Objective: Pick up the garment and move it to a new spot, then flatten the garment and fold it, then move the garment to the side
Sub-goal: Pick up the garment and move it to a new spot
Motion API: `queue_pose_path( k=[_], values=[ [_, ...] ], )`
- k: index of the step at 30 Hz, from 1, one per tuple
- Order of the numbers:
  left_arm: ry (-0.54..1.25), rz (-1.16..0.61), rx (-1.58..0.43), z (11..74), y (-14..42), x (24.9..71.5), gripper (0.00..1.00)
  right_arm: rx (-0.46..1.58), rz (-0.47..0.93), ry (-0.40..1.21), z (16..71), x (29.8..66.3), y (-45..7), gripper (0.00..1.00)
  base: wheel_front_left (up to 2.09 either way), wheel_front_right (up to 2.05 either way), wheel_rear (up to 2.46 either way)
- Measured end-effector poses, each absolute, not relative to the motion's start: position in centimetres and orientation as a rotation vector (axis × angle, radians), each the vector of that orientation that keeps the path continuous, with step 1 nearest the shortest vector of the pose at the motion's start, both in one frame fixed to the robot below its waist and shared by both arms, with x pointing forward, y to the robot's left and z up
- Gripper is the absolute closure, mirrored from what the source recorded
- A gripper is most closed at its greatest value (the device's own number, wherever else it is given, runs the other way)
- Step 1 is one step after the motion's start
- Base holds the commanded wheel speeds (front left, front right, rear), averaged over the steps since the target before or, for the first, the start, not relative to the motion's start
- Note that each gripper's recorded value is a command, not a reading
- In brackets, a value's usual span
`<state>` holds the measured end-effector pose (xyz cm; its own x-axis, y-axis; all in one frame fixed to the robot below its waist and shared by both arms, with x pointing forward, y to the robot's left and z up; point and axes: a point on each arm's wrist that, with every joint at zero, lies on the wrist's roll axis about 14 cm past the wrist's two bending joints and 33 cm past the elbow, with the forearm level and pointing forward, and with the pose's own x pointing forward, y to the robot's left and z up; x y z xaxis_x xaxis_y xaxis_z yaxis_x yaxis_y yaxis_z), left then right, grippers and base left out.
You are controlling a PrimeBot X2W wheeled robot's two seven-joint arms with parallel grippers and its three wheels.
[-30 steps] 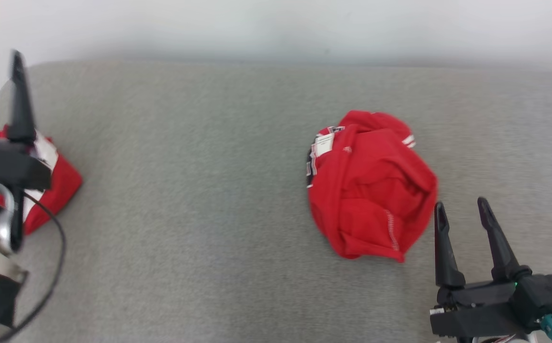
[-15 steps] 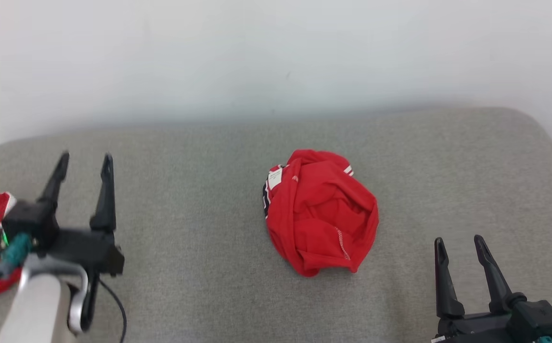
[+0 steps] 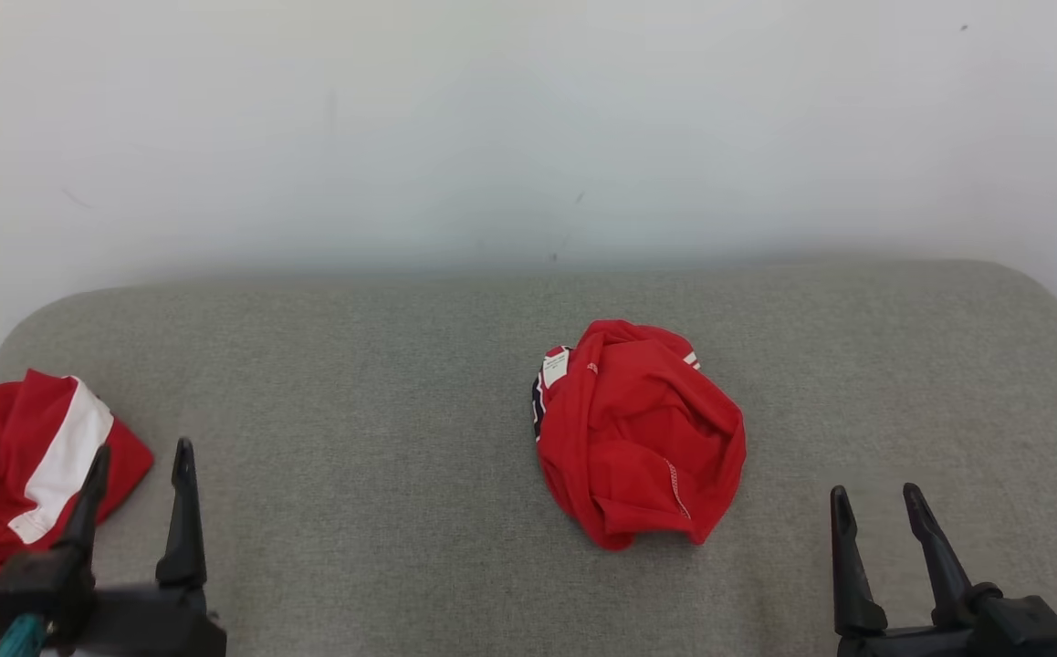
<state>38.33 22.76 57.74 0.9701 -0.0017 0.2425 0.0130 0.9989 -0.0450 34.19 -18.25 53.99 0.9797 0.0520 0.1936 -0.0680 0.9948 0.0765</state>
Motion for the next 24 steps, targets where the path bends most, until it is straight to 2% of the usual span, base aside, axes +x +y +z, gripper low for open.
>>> queue_pose_path(
  k=[9, 24],
  values=[
    [-0.146, 0.005, -0.013, 53.8, 23.1, 34.8, 0.00, 0.093, 0.102, -0.178, 53.6, 34.4, -16.9, 0.00, 0.00, 0.00, 0.00],
    [-0.096, -0.056, -0.024, 51.9, 20.6, 33.5, 0.00, 0.089, 0.124, -0.126, 52.0, 34.4, -16.1, 0.00, 0.00, 0.00, 0.00]
  ],
)
